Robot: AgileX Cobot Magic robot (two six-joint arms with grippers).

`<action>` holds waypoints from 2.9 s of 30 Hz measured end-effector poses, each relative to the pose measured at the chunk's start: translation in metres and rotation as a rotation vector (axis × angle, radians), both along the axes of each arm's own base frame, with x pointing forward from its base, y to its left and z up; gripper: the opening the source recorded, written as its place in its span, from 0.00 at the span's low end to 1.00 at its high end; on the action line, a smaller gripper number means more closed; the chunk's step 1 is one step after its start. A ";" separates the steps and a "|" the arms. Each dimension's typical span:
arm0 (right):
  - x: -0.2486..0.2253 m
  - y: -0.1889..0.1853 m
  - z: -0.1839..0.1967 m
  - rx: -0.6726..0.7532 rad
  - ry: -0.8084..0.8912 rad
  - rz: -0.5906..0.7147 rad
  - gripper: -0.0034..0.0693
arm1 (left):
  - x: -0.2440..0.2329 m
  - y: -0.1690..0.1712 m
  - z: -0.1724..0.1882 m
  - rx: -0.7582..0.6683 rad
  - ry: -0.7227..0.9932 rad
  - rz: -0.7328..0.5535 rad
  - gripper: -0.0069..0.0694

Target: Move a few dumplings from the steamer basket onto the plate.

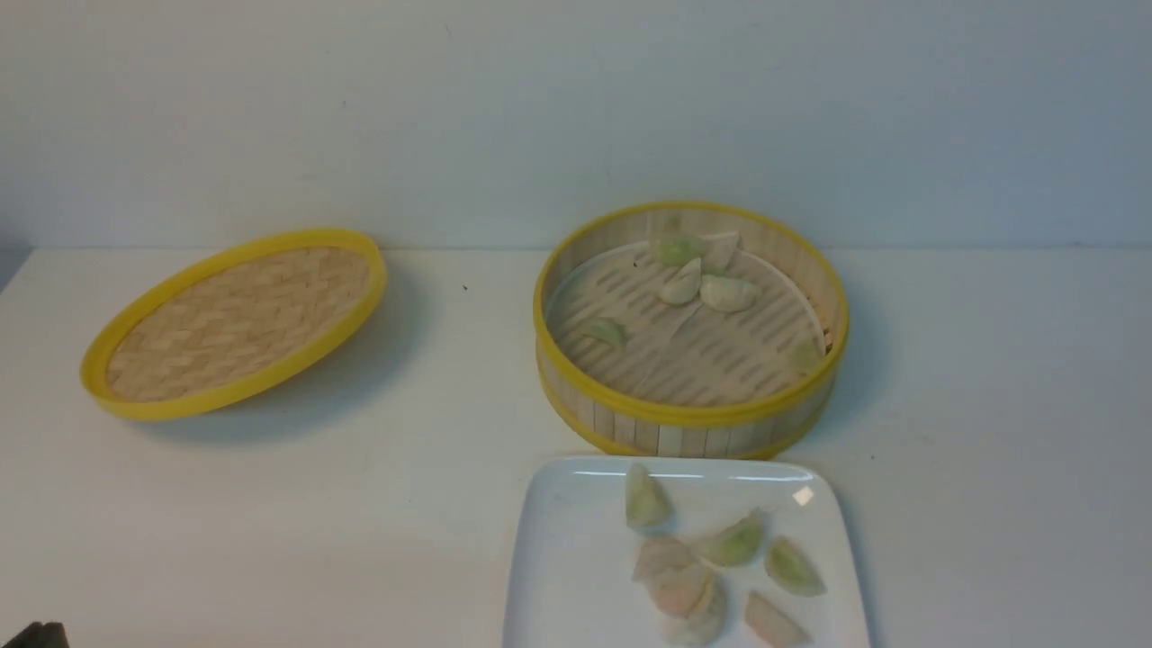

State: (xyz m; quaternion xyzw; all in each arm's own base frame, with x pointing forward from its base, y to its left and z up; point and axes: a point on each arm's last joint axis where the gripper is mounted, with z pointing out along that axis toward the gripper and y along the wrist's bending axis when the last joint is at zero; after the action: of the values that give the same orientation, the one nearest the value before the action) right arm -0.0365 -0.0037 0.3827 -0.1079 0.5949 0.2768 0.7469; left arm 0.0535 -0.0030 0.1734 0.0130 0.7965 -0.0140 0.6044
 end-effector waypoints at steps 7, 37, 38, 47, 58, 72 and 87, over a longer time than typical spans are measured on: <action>0.000 0.000 0.000 -0.002 0.003 0.001 0.03 | -0.001 0.000 -0.003 0.010 0.034 -0.002 0.08; 0.000 0.000 0.000 -0.002 0.003 0.001 0.03 | -0.001 0.000 -0.003 0.010 0.036 -0.003 0.08; 0.000 0.000 0.000 -0.002 0.003 0.001 0.03 | -0.001 0.000 -0.003 0.010 0.036 -0.003 0.08; 0.008 0.002 -0.010 -0.124 -0.004 -0.082 0.03 | -0.001 0.000 -0.004 0.010 0.038 -0.003 0.08; 0.072 0.010 -0.116 -0.301 0.254 -0.470 0.03 | -0.001 0.000 -0.004 0.010 0.038 -0.003 0.08; 0.091 0.006 -0.203 -0.312 0.440 -0.523 0.03 | -0.001 0.000 -0.003 0.010 0.037 -0.002 0.08; 0.091 0.006 -0.203 -0.311 0.439 -0.523 0.03 | -0.001 0.000 -0.003 0.010 0.037 -0.002 0.08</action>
State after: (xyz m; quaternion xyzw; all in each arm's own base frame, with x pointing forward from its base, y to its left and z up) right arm 0.0542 0.0020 0.1797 -0.0024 0.7833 -0.0004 0.6217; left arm 0.0525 -0.0030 0.1702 0.0167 0.8075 -0.0110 0.5895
